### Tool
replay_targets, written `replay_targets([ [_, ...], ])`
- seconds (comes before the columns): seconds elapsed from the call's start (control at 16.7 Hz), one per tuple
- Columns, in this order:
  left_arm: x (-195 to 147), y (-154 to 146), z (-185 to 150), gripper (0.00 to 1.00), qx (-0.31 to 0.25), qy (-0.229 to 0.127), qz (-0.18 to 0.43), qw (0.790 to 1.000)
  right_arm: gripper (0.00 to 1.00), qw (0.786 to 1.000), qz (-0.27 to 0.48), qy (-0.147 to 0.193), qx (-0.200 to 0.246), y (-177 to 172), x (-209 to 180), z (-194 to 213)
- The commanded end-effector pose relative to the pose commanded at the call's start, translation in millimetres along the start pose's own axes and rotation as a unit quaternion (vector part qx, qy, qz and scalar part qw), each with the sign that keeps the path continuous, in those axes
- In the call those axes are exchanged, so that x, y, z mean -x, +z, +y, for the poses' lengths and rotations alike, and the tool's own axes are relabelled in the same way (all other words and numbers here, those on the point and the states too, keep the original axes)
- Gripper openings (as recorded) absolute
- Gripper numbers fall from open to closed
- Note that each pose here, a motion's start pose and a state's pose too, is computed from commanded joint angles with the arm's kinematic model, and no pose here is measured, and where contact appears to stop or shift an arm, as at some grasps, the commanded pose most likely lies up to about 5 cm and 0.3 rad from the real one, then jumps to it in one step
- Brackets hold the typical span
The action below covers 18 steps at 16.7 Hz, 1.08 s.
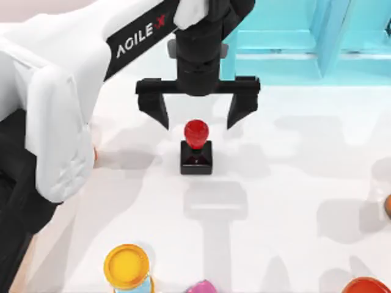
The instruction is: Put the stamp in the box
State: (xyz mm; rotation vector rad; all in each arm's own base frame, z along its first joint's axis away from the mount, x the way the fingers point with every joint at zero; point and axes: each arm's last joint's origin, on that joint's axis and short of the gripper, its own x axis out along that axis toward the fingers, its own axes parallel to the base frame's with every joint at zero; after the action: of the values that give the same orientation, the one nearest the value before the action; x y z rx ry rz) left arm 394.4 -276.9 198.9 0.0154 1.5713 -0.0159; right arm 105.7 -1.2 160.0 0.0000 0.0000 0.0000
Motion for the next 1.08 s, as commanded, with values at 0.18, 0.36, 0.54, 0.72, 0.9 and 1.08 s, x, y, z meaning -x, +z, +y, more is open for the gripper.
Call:
replay_targets([
  [0.18, -27, -2, 1, 1.00, 0.000, 0.000, 0.000, 1.000, 1.00, 1.000, 0.000, 0.000, 0.000, 0, 0, 0],
  [0.36, -46, -6, 2, 1.00, 0.000, 0.000, 0.000, 1.000, 1.00, 1.000, 0.000, 0.000, 0.000, 0, 0, 0],
  [0.54, -50, -7, 3, 1.00, 0.000, 0.000, 0.000, 1.000, 1.00, 1.000, 0.000, 0.000, 0.000, 0, 0, 0],
  [0.72, -50, -7, 3, 0.92, 0.000, 0.000, 0.000, 1.000, 1.00, 1.000, 0.000, 0.000, 0.000, 0, 0, 0],
  [0.9, -50, -7, 3, 0.70, 0.000, 0.000, 0.000, 1.000, 1.00, 1.000, 0.000, 0.000, 0.000, 0, 0, 0],
  [1.08, -50, -7, 3, 0.47, 0.000, 0.000, 0.000, 1.000, 1.00, 1.000, 0.000, 0.000, 0.000, 0, 0, 0],
])
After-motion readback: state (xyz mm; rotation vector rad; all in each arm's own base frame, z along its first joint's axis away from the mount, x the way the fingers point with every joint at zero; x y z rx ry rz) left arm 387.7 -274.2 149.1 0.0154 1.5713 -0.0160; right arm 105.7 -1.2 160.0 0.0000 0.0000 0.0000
